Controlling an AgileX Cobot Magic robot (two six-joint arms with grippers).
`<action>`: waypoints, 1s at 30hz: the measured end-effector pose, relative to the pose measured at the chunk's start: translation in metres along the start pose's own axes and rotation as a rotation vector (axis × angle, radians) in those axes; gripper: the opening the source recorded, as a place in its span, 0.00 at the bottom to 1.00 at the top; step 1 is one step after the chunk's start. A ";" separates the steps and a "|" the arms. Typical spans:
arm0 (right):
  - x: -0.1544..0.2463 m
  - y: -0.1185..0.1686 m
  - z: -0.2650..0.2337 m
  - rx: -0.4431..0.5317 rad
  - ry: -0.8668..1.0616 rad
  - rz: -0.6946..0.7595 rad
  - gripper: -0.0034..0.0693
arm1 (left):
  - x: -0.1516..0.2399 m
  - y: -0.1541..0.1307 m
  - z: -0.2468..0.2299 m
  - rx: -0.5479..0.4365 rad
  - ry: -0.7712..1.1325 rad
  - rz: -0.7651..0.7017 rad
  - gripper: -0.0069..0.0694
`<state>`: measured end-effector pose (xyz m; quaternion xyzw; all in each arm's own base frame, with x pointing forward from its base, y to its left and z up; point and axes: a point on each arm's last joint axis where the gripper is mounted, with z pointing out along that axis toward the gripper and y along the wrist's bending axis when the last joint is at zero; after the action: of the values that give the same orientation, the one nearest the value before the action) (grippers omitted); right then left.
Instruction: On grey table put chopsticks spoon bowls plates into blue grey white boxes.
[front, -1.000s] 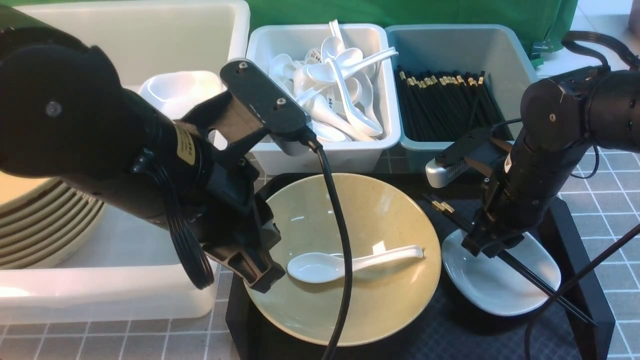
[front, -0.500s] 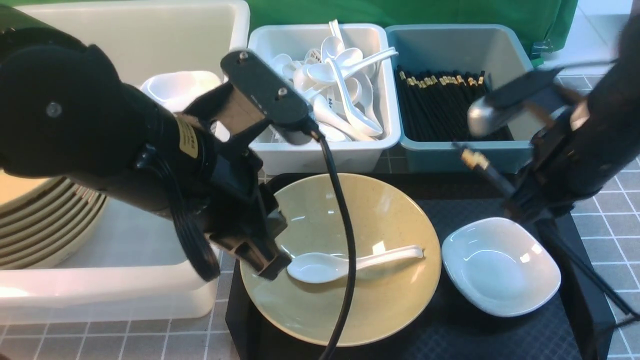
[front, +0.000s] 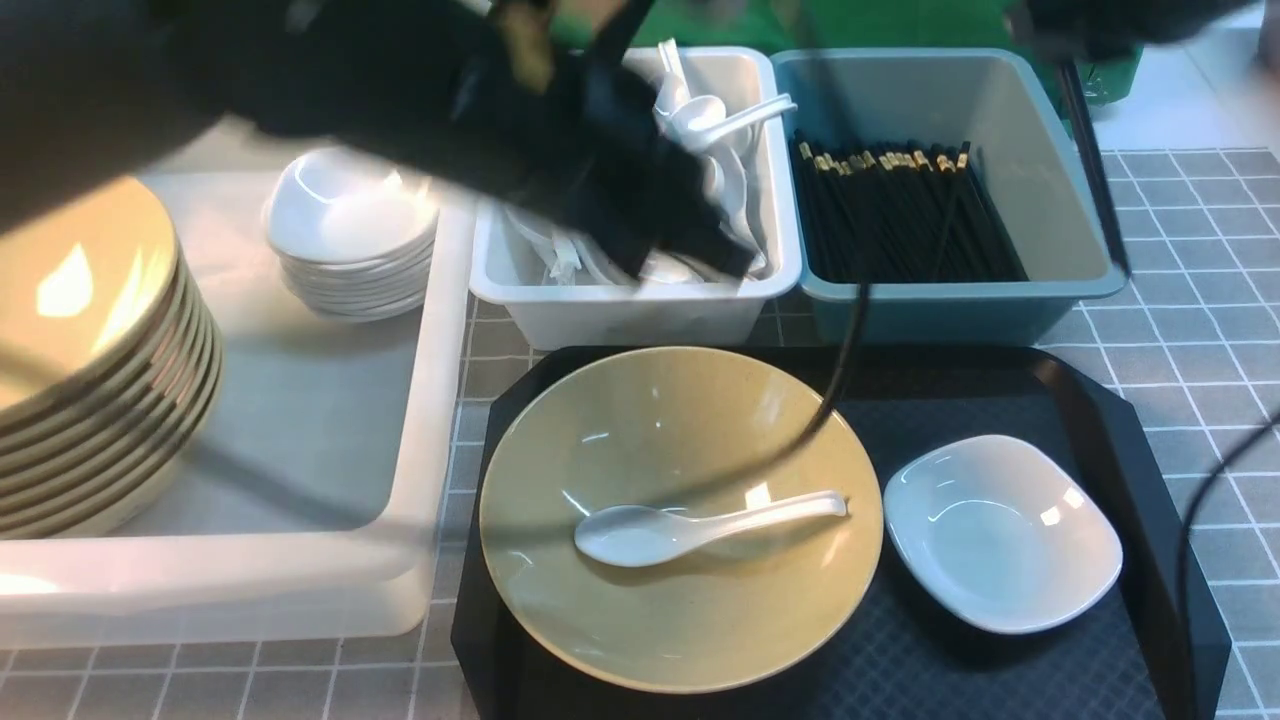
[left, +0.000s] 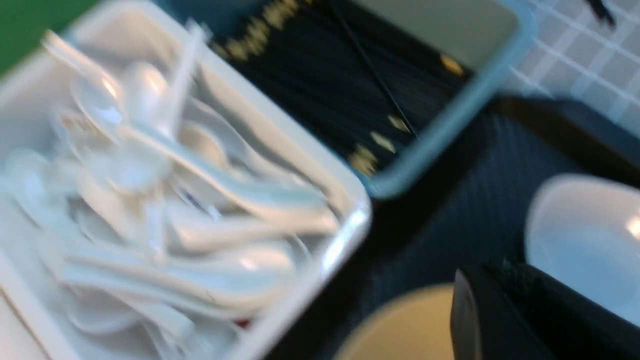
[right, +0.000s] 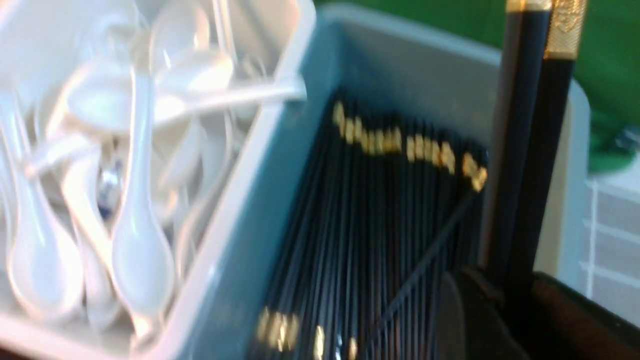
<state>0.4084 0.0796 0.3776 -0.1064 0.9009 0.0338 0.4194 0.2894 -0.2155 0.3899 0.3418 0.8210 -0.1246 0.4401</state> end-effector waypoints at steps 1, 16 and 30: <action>-0.004 0.000 0.002 -0.004 -0.012 0.005 0.25 | -0.004 0.004 0.002 -0.013 -0.014 0.001 0.08; -0.018 -0.001 0.095 -0.012 -0.179 0.072 0.25 | -0.008 0.045 0.001 -0.122 -0.033 -0.008 0.08; 0.049 -0.016 0.178 0.008 0.140 0.160 0.37 | -0.003 0.048 0.016 -0.138 -0.009 0.040 0.08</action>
<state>0.5141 0.0831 0.2260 -0.0345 0.9338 0.0558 0.3517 0.3331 -0.1900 0.3877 0.3262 0.8187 -0.0605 0.4688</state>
